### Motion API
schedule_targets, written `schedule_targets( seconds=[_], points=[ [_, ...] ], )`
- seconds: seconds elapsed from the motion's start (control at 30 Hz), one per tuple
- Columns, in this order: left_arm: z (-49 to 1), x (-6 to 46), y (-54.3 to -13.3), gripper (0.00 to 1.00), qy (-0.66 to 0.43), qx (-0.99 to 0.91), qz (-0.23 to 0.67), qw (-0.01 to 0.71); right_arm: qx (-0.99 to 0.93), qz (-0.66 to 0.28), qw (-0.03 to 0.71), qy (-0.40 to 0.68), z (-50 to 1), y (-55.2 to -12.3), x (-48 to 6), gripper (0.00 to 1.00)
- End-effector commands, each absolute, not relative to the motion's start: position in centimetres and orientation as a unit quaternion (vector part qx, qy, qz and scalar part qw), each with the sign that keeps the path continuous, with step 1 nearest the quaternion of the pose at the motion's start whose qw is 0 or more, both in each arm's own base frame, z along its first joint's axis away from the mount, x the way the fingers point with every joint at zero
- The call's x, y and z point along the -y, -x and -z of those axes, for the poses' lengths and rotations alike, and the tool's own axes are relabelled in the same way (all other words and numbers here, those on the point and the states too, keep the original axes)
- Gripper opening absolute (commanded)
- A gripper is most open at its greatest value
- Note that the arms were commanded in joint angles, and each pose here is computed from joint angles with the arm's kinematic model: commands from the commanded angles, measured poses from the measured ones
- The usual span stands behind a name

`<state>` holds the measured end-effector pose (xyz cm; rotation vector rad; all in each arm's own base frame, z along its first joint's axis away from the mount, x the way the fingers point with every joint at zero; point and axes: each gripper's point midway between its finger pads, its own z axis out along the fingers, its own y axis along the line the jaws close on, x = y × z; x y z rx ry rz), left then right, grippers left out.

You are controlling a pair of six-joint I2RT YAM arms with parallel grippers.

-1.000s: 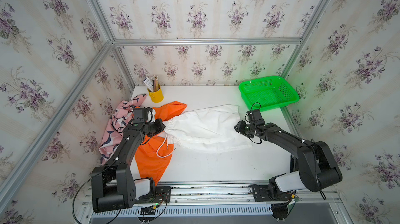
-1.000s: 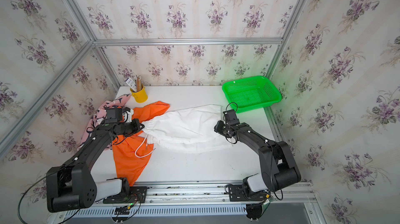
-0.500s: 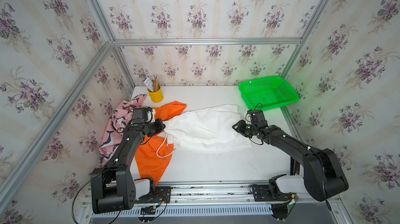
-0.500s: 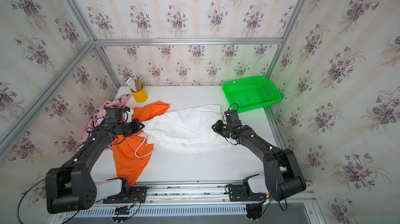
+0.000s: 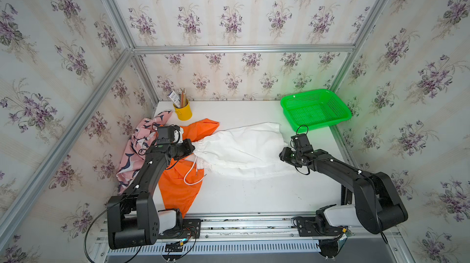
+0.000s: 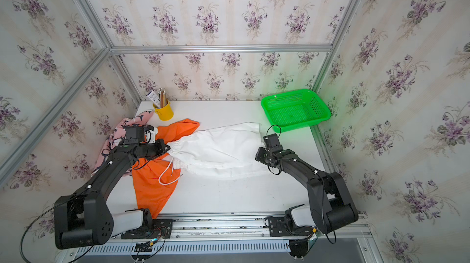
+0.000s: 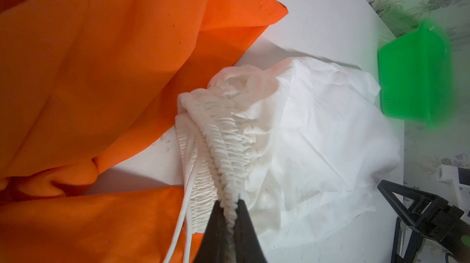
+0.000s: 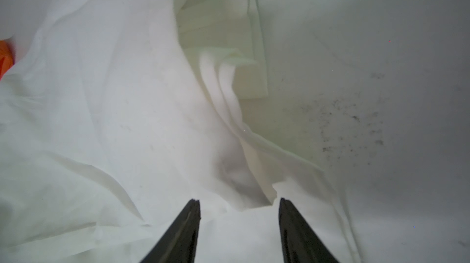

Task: Roll up the shorts
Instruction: Fold the shorts at the center of the board.

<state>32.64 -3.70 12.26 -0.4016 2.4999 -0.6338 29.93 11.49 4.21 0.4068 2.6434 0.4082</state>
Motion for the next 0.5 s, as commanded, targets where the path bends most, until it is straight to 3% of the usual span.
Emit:
schedule_targets(
  seconds=[0.0,0.2,0.47],
  points=[
    [-12.6,3.7,-32.9,0.0,0.148,-0.924,0.232,0.267,-0.956,-0.129,0.218,-0.148,-3.4,-30.0,-10.9,0.55],
    [-12.7,3.7,-32.8,0.0,0.148,-0.925,0.229,0.265,-0.958,-0.137,0.207,-0.144,-2.2,-29.9,-11.4,0.56],
    [-12.6,4.0,-32.9,0.0,0.146,-0.926,0.228,0.264,-0.949,-0.178,0.222,-0.136,-2.6,-31.0,-12.7,0.46]
  ],
)
